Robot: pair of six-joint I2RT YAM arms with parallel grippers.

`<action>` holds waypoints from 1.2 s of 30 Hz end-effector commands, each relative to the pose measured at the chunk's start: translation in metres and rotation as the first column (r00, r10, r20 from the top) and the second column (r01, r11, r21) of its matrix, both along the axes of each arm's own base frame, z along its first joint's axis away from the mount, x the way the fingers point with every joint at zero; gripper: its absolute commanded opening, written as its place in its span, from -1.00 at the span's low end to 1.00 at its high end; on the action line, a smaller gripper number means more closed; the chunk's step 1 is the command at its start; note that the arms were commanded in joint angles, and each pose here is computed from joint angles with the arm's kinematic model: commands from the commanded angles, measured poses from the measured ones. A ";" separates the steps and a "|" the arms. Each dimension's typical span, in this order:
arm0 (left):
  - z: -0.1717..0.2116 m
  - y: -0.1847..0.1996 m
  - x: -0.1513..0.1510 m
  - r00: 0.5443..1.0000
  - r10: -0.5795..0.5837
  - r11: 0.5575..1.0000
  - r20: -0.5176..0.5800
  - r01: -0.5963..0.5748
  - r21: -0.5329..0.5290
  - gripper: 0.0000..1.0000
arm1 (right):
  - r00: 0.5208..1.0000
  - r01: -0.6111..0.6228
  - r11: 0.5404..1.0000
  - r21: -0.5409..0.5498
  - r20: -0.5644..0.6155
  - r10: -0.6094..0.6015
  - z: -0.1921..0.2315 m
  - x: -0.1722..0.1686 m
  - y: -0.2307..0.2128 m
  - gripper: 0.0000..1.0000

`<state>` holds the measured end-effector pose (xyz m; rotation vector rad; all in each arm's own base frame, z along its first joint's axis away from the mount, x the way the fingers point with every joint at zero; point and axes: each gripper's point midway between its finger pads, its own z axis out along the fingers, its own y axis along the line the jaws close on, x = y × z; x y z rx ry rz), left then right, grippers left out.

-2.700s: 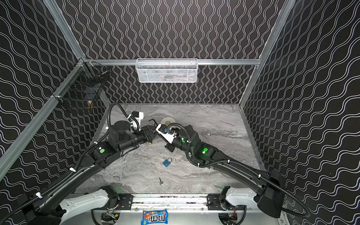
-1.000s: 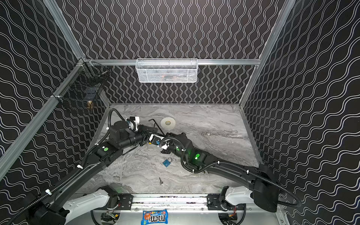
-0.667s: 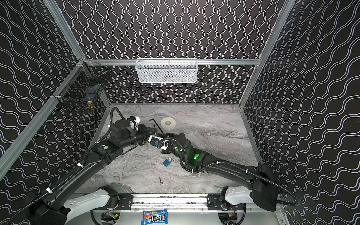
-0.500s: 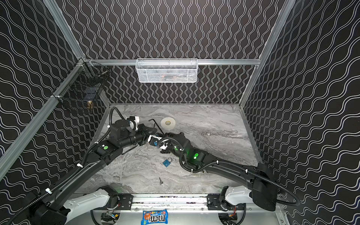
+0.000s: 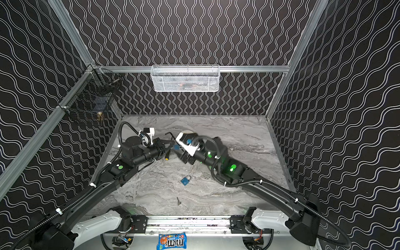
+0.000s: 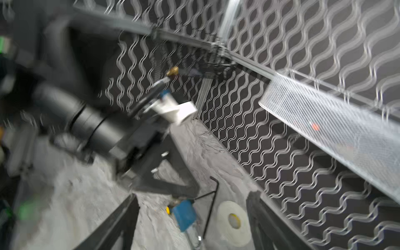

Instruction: Unlock with the key

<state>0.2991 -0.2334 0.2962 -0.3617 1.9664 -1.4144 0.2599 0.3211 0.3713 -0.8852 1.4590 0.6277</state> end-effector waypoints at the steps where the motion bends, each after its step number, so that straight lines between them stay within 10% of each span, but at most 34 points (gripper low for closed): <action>1: 0.037 0.001 0.008 0.968 0.017 1.000 0.249 -0.011 -0.027 -1.00 | 0.864 -0.020 0.977 0.213 -0.487 0.124 -0.019 0.002 -0.016 0.59; 13: 0.054 -0.008 0.011 0.848 0.060 0.998 0.526 -0.058 -0.020 -1.00 | 0.446 0.192 0.785 0.589 -0.764 0.465 -0.036 0.026 -0.028 0.52; 20: 0.057 -0.017 0.009 0.813 0.035 0.999 0.581 -0.039 -0.005 -1.00 | 0.461 0.112 0.728 0.676 -0.685 0.564 -0.017 0.021 -0.018 0.38; 36: 0.065 -0.032 -0.001 0.773 -0.015 1.000 0.635 0.014 0.008 -1.00 | 0.455 0.072 0.751 0.657 -0.691 0.561 -0.029 0.030 -0.006 -0.17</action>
